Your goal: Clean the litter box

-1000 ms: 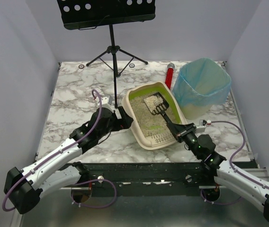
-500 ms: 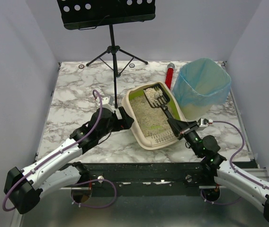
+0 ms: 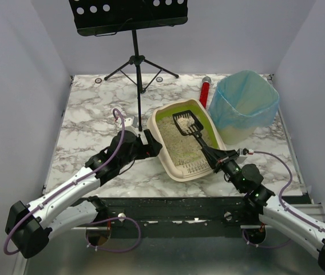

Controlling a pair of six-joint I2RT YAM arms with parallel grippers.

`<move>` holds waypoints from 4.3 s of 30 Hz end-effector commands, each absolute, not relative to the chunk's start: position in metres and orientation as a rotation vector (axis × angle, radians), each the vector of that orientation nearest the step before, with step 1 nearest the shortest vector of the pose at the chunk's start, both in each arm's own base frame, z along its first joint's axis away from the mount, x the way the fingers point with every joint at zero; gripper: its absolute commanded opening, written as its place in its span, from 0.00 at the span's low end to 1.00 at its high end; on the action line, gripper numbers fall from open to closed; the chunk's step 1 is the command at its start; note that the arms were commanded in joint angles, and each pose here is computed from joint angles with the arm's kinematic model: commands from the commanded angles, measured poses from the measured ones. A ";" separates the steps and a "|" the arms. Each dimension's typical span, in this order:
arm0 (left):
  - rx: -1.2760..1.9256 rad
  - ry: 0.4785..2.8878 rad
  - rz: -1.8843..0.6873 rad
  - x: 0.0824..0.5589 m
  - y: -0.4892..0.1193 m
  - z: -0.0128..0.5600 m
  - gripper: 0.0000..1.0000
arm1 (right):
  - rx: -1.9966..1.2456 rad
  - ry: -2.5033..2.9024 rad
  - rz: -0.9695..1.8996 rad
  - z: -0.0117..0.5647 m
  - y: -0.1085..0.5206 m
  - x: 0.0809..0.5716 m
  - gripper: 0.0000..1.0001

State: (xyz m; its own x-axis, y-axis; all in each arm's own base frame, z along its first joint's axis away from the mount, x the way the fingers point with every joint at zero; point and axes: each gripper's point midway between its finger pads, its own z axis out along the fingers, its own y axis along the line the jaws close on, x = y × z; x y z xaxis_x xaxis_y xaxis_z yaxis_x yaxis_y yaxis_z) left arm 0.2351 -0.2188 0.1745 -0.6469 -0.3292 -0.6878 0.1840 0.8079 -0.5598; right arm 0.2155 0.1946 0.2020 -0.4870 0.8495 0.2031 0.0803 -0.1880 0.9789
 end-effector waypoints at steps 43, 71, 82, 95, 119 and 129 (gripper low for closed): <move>-0.098 2.170 -0.765 0.234 -0.220 0.163 0.99 | 0.797 1.603 1.361 0.146 0.178 0.217 0.01; -0.126 2.161 -0.752 0.231 -0.212 0.161 0.99 | 0.714 1.789 1.277 0.155 0.197 0.218 0.01; -0.121 2.151 -0.769 0.228 -0.212 0.166 0.99 | 0.685 1.658 1.277 0.207 0.179 0.215 0.01; -0.131 2.150 -0.785 0.228 -0.213 0.170 0.99 | 0.801 1.836 1.015 0.266 0.168 0.229 0.01; -0.136 2.194 -0.788 0.230 -0.221 0.160 0.99 | 0.952 1.435 0.704 0.376 0.077 0.246 0.01; -0.139 2.196 -0.763 0.231 -0.218 0.159 0.99 | 0.894 1.426 0.109 0.355 0.019 0.252 0.01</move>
